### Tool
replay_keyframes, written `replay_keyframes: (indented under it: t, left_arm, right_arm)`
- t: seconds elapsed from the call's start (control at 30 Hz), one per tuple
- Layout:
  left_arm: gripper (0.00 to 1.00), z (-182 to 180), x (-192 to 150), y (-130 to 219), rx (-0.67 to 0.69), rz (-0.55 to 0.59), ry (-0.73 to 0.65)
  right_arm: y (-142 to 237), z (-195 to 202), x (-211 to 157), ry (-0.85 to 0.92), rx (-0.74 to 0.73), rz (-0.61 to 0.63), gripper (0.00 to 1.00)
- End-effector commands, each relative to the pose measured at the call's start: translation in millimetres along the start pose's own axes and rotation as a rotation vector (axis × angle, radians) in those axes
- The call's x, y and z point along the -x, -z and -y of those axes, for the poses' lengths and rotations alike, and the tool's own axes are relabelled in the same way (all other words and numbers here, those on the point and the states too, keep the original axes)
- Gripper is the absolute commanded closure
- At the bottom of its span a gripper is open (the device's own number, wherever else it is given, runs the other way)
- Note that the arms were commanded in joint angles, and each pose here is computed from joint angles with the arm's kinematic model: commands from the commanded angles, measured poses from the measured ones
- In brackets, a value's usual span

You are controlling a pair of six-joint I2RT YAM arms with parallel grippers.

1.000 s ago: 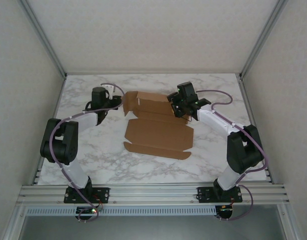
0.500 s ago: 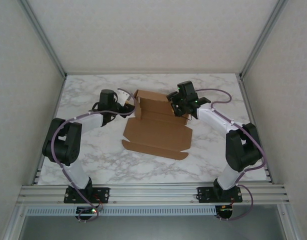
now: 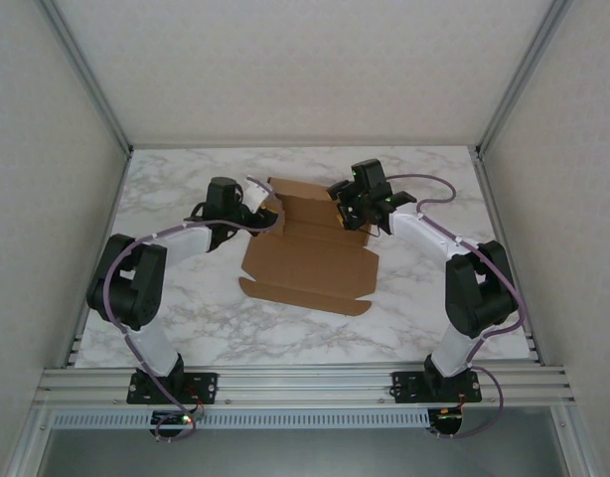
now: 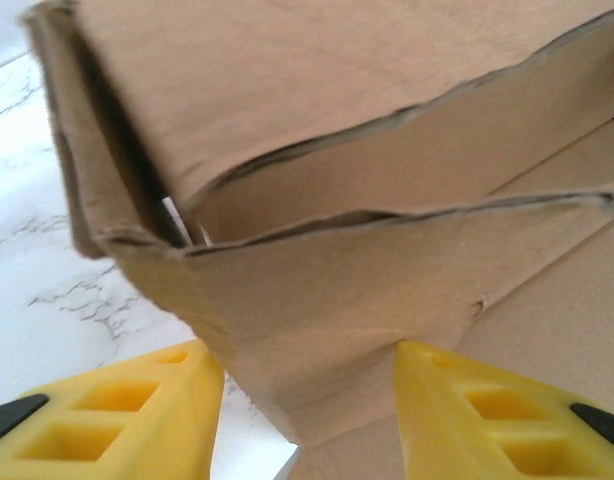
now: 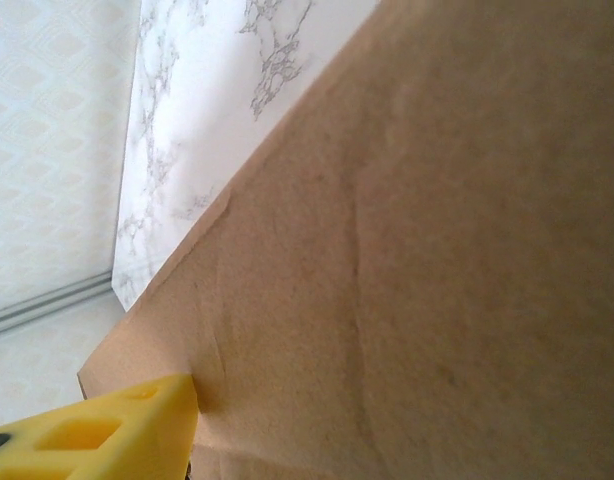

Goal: Fold the paper box

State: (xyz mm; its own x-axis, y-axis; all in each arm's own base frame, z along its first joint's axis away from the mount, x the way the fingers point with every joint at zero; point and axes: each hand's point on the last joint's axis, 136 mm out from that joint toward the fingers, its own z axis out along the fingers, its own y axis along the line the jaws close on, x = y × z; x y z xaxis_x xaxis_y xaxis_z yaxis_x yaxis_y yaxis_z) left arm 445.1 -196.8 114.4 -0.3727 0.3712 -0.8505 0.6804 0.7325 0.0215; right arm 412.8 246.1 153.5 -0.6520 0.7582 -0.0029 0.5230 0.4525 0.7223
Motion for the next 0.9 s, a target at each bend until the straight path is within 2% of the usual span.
replay_keyframes:
  t: [0.0,0.27,0.4,0.57,0.7,0.77,0.87]
  left_arm:
    - [0.52,-3,14,-10,0.043,0.027,-0.074]
    - [0.54,-33,28,-2,0.238,0.081,-0.099]
    - [0.5,-37,29,-6,0.251,0.078,-0.108]
    - [0.52,-40,29,-16,0.242,0.063,-0.095]
    - [0.62,-41,29,-19,0.251,0.059,-0.072]
    - [0.75,-43,30,-18,0.27,0.063,-0.049]
    - [0.86,-41,27,-16,0.294,0.063,-0.042]
  right_arm:
    - [-5,5,-8,0.017,-0.03,-0.052,0.4]
    - [-6,1,-14,0.032,-0.009,-0.094,0.4]
    - [-9,-2,-17,0.032,0.003,-0.119,0.4]
    - [-10,-3,-20,0.033,0.009,-0.134,0.4]
    - [-9,-5,-21,0.036,0.014,-0.14,0.4]
    - [-9,-5,-20,0.033,0.014,-0.139,0.4]
    - [-8,-4,-20,0.029,0.013,-0.134,0.4]
